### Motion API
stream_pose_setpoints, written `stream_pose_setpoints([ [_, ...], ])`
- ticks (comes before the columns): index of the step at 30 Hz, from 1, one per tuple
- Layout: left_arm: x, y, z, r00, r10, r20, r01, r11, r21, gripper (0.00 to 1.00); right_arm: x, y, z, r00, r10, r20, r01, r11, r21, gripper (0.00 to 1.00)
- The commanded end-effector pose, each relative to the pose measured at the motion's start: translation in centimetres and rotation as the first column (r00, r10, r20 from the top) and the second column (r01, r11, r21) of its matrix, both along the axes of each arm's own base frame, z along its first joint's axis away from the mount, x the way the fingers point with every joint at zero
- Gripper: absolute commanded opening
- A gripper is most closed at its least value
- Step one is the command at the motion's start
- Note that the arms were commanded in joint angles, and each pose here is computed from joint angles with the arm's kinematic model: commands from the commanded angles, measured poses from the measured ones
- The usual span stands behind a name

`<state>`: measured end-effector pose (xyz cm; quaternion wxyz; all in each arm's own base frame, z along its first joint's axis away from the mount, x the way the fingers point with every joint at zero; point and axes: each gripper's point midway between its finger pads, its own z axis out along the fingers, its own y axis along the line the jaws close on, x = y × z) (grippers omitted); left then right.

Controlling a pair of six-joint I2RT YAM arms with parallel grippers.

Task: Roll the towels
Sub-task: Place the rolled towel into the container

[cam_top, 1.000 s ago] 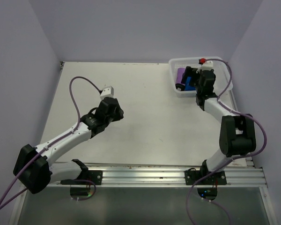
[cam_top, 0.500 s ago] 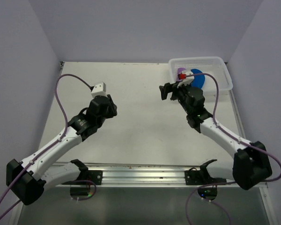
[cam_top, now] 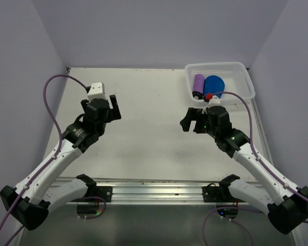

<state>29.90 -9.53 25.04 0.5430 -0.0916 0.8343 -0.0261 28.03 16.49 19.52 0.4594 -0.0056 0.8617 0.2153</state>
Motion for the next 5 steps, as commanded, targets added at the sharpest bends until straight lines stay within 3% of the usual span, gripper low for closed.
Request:
stream_pose_setpoints([
  [1,-0.2,2.3,0.8,0.999,0.046,-0.005,-0.045,0.994,0.099,0.85,-1.7,-2.6,-0.4,0.991,-0.12,-0.054,0.119,0.993,-0.02,0.99],
  [5,-0.5,2.9,0.3,0.998,0.064,-0.008,-0.062,0.991,0.116,0.88,-2.6,-4.6,-2.3,0.972,-0.199,-0.126,0.185,0.976,-0.115,0.99],
])
